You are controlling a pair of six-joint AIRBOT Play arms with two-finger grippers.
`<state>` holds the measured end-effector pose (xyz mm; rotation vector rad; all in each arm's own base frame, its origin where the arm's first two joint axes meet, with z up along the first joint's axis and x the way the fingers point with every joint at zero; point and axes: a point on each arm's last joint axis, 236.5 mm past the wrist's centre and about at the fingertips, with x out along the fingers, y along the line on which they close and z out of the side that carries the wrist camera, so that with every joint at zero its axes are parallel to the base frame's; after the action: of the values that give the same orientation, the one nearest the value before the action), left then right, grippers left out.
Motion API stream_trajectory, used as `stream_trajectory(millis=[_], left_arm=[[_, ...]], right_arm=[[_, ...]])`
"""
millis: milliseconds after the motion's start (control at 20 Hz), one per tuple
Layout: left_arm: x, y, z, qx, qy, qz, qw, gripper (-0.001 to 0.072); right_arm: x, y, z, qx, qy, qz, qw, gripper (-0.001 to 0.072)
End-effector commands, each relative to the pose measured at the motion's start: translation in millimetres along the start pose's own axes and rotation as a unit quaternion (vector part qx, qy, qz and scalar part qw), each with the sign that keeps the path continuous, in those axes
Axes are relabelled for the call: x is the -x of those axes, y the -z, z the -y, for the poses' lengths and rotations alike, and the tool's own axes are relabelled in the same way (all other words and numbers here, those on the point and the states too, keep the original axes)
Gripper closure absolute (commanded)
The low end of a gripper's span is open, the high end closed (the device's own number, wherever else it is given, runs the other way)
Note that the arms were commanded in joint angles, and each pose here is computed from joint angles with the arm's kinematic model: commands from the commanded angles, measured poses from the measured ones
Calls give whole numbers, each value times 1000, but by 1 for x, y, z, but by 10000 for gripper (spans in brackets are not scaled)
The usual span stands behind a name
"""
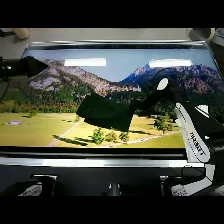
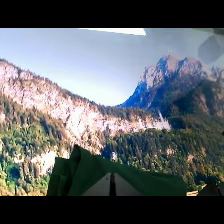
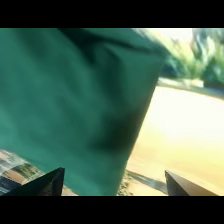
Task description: Fold the shirts.
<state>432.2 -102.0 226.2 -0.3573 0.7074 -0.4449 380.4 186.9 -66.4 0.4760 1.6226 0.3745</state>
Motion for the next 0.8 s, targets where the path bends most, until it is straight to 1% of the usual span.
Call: stream_trajectory(millis=[0, 100, 150, 200, 250, 350, 450, 500, 600, 650, 750], left_arm=[[-8, 17, 1, 2, 0, -26, 1000, 683], [-10, 19, 9, -3, 7, -28, 1000, 683], [-11, 20, 12, -5, 10, -30, 999, 683], [-11, 21, 12, -6, 11, -31, 999, 683], [-11, 21, 13, -7, 11, -31, 999, 683], [-11, 21, 13, -6, 11, -31, 999, 683], [-11, 21, 13, -7, 11, -31, 999, 683], [-12, 20, 12, -7, 10, -30, 999, 683], [-12, 19, 12, -8, 10, -26, 1000, 682], [-12, 17, 12, -8, 9, -23, 1000, 683], [-12, 14, 11, -8, 8, -17, 1000, 682]], right_arm=[[-43, 7, -4, -40, -44, 12, 998, 46], [-59, 0, -14, -53, -57, 24, 997, 51], [-64, 0, -25, -65, -79, 20, 994, 159], [-62, -2, -38, -65, -107, 22, 992, 443], [-52, -7, -48, -43, -129, 29, 990, 692], [0, -29, -59, 1, -161, 61, 985, 684], [83, -60, -48, 16, -168, 134, 976, 686], [129, -75, -26, 7, -149, 181, 972, 686], [204, -84, 41, -54, -89, 254, 962, 687], [232, -79, 71, -80, -71, 274, 956, 687], [277, -56, 120, -128, -60, 301, 943, 687]])
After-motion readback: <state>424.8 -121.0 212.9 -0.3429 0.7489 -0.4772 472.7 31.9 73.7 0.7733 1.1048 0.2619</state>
